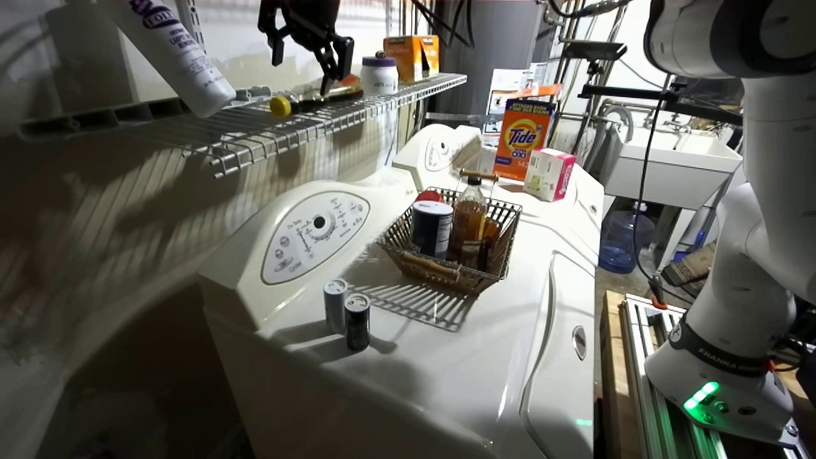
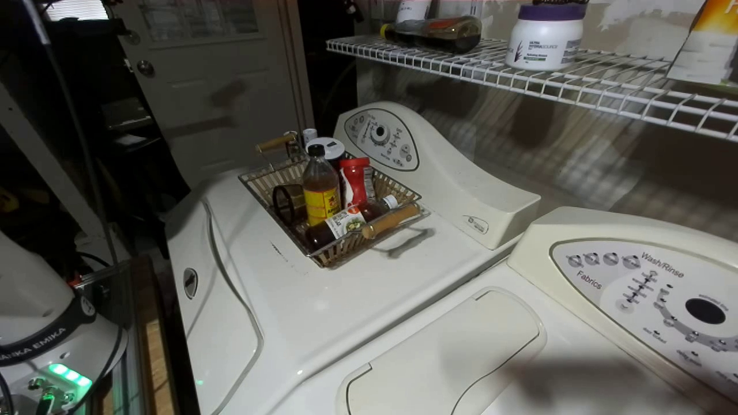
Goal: Put the bottle lying down upright
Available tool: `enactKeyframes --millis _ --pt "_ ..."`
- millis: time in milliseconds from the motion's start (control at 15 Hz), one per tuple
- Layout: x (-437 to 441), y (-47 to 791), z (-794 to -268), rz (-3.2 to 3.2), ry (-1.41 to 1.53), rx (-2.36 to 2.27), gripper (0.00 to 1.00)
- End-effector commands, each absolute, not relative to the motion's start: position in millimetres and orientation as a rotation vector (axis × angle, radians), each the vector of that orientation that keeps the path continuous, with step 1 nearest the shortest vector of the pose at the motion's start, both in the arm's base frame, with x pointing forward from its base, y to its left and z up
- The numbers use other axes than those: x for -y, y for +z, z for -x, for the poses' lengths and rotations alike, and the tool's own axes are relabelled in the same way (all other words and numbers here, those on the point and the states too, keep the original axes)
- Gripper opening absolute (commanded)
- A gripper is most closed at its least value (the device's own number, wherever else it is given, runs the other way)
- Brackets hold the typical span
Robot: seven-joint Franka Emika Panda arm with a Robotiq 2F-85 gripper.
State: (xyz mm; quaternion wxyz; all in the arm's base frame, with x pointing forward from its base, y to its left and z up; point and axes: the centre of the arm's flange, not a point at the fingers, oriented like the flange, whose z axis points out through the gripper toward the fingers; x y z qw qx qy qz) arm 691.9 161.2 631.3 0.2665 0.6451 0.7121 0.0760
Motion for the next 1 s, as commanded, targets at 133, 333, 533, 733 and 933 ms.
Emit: enactKeyframes --millis 133,333,533,733,933 --pt "-167.7 626.1 -728.3 -1.671 0.108 -1.956 1.0" --pt "-165.6 618.8 -737.0 -1.642 0.038 -1.969 1.0" --pt "-160.8 616.2 -745.6 -1.63 -0.003 -1.965 1.0" --pt "-155.8 611.5 -753.2 -1.62 -0.033 -1.948 1.0" --pt "-152.1 606.9 -761.1 -1.599 -0.06 -1.912 1.0"
